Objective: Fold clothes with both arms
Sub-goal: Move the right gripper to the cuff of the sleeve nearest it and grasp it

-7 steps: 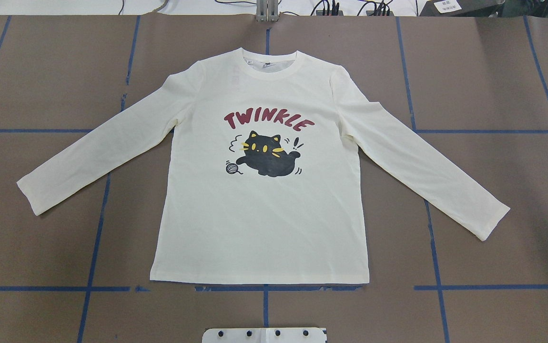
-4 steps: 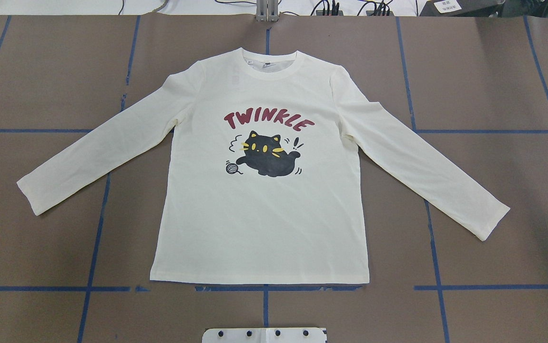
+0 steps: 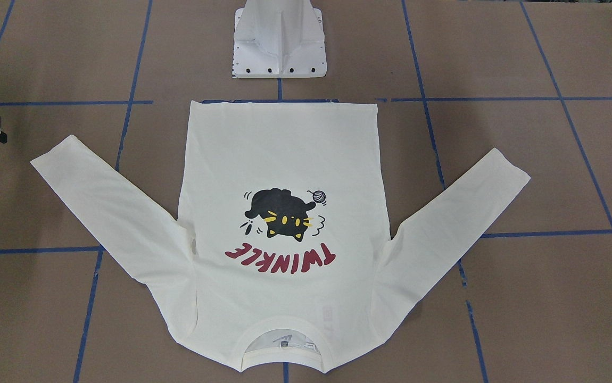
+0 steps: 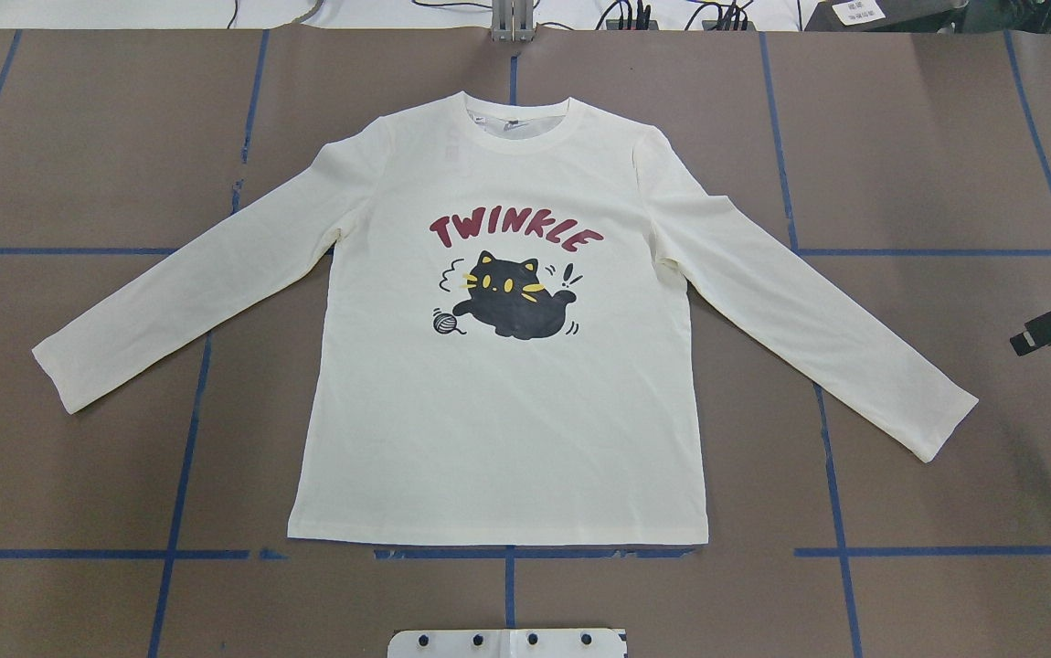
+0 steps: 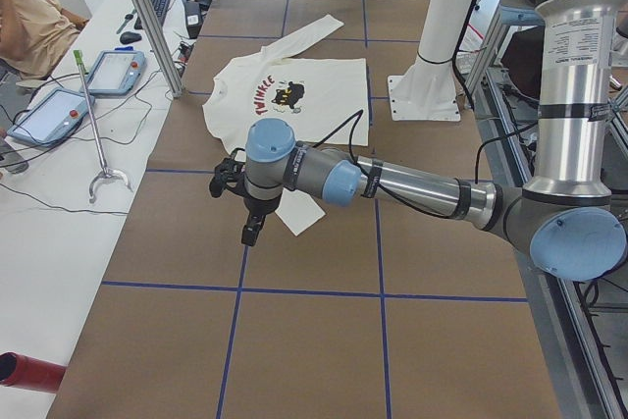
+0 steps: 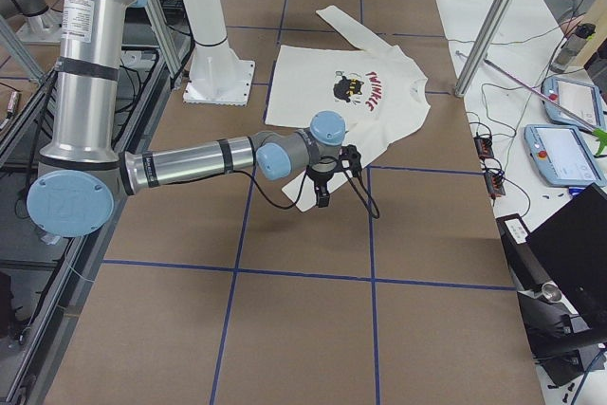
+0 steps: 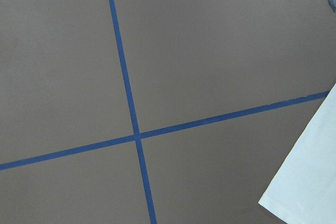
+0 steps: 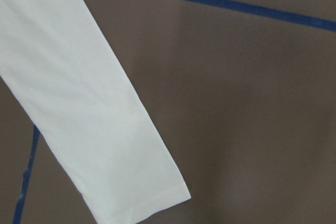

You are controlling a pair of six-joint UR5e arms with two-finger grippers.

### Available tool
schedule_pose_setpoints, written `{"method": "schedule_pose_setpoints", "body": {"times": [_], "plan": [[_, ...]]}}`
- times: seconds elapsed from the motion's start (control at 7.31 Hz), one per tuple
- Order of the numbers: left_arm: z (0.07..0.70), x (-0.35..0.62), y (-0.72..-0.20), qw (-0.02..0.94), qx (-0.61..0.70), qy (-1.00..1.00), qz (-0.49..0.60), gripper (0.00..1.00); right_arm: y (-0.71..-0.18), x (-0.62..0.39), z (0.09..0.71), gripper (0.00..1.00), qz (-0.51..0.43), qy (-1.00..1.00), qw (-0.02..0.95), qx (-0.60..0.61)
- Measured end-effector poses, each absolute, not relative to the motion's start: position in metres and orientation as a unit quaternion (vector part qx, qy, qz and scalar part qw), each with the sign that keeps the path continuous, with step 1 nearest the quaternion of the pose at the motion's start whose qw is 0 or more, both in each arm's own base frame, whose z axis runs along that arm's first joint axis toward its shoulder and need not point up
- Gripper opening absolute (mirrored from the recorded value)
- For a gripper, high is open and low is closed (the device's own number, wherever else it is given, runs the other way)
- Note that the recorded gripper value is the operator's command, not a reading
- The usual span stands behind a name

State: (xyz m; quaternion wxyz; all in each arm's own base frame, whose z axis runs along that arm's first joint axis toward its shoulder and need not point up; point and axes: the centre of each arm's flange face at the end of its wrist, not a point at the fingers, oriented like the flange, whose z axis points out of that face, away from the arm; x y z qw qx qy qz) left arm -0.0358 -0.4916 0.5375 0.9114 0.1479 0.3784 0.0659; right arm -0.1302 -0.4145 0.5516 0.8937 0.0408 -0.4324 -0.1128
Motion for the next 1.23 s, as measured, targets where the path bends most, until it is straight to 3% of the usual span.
{"method": "schedule_pose_setpoints", "body": {"times": [0.55,0.96,1.09,1.23], "plan": [[0.539,-0.032,-0.491,0.906,0.143,0.393,0.068,1.0,-0.396,-0.188,0.592,0.85,-0.042,-0.43,0.902,0.027],[0.539,-0.032,-0.492,0.905,0.145,0.393,0.069,1.0,-0.393,-0.206,0.619,0.79,-0.02,-0.419,0.908,0.008],[0.539,-0.032,-0.492,0.905,0.145,0.393,0.069,1.0,-0.391,-0.209,0.623,0.65,-0.019,-0.419,0.908,0.004],[0.539,-0.032,-0.492,0.905,0.145,0.393,0.069,1.0,-0.39,-0.211,0.626,0.37,-0.017,-0.418,0.908,0.0]]}}
